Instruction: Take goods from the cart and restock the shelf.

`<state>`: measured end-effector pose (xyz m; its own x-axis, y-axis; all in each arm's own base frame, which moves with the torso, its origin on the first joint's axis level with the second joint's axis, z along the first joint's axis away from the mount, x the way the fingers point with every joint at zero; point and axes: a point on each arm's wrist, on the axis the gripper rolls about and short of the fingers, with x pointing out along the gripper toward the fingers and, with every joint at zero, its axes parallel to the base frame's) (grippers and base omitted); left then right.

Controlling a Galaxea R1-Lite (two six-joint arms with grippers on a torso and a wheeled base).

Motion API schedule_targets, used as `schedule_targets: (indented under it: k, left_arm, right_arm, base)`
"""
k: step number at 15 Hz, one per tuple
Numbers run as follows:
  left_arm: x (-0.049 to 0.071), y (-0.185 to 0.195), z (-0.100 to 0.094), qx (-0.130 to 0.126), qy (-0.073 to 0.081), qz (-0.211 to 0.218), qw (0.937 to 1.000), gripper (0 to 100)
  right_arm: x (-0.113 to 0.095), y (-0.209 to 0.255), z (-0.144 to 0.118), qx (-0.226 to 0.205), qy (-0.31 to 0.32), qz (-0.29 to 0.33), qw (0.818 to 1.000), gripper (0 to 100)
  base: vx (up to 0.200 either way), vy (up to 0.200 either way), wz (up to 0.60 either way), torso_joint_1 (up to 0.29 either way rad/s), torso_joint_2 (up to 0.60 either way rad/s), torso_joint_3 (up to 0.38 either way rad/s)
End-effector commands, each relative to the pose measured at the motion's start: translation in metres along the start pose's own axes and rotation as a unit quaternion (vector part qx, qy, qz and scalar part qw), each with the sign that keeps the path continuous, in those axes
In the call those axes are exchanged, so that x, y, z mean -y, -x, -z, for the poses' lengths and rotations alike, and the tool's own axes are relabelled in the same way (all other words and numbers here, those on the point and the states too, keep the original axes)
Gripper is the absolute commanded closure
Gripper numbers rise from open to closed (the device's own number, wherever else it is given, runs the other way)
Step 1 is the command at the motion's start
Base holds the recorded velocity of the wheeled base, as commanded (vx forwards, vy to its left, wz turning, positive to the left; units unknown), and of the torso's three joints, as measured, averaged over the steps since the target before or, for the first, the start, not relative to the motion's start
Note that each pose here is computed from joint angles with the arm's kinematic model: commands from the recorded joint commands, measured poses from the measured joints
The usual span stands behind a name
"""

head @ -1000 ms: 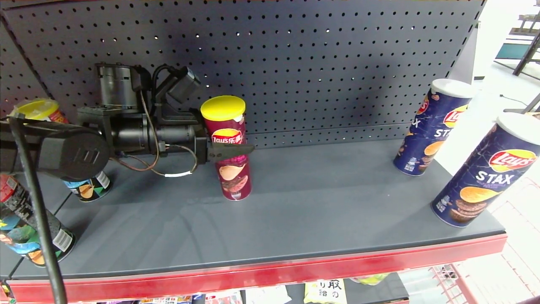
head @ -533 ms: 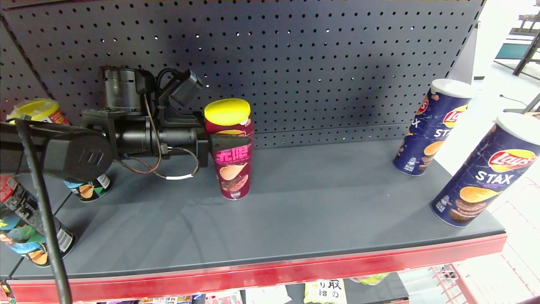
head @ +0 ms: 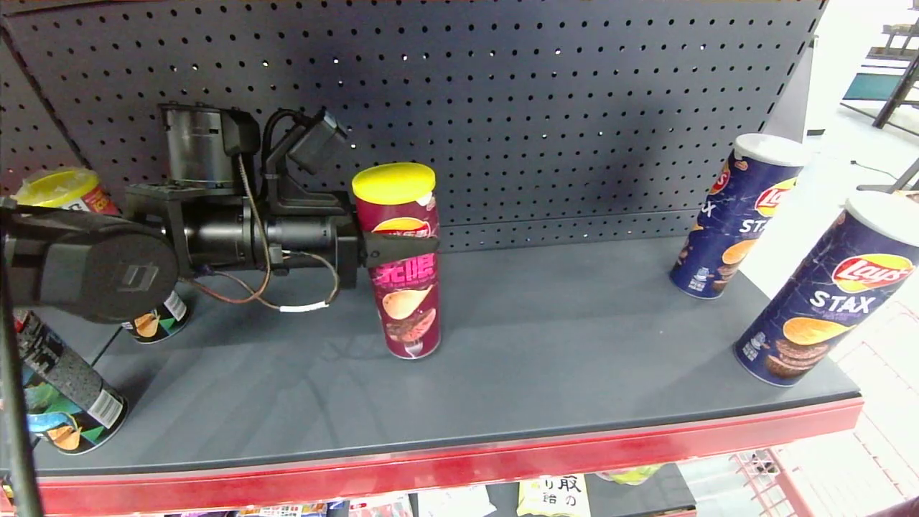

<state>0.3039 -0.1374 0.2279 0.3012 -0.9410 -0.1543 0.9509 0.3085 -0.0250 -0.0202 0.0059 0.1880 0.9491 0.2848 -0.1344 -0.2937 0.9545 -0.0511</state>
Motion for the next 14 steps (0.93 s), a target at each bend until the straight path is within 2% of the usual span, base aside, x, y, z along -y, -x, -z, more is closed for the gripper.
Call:
schedule_targets:
  k: [1, 4, 9, 13, 14]
  left_arm:
    - [0.028, 0.005, -0.003, 0.002, -0.001, 0.021, 0.9998, 100]
    - [0.044, 0.008, 0.012, -0.006, 0.005, 0.033, 0.9994, 100]
    - [0.054, 0.014, 0.023, -0.011, 0.011, 0.035, 0.9993, 100]
    - [0.054, 0.013, 0.023, -0.005, 0.006, 0.035, 0.9994, 100]
    - [0.057, 0.012, 0.021, -0.003, 0.003, 0.04, 0.9992, 100]
  right_arm:
    - [0.001, -0.002, -0.001, -0.006, -0.001, -0.002, 1.0, 100]
    - [0.001, -0.002, -0.001, -0.006, -0.001, -0.003, 1.0, 100]
    - [0.001, -0.003, 0.001, -0.008, -0.002, -0.003, 1.0, 100]
    - [0.001, -0.002, 0.0, -0.007, -0.002, -0.003, 1.0, 100]
    - [0.001, -0.002, 0.0, -0.006, -0.001, -0.003, 1.0, 100]
  base:
    - [0.0, 0.0, 0.0, 0.0, 0.0, 0.0]
    - [0.0, 0.0, 0.0, 0.0, 0.0, 0.0]
    - [0.0, 0.0, 0.0, 0.0, 0.0, 0.0]
    - [0.0, 0.0, 0.0, 0.0, 0.0, 0.0]
    - [0.0, 0.0, 0.0, 0.0, 0.0, 0.0]
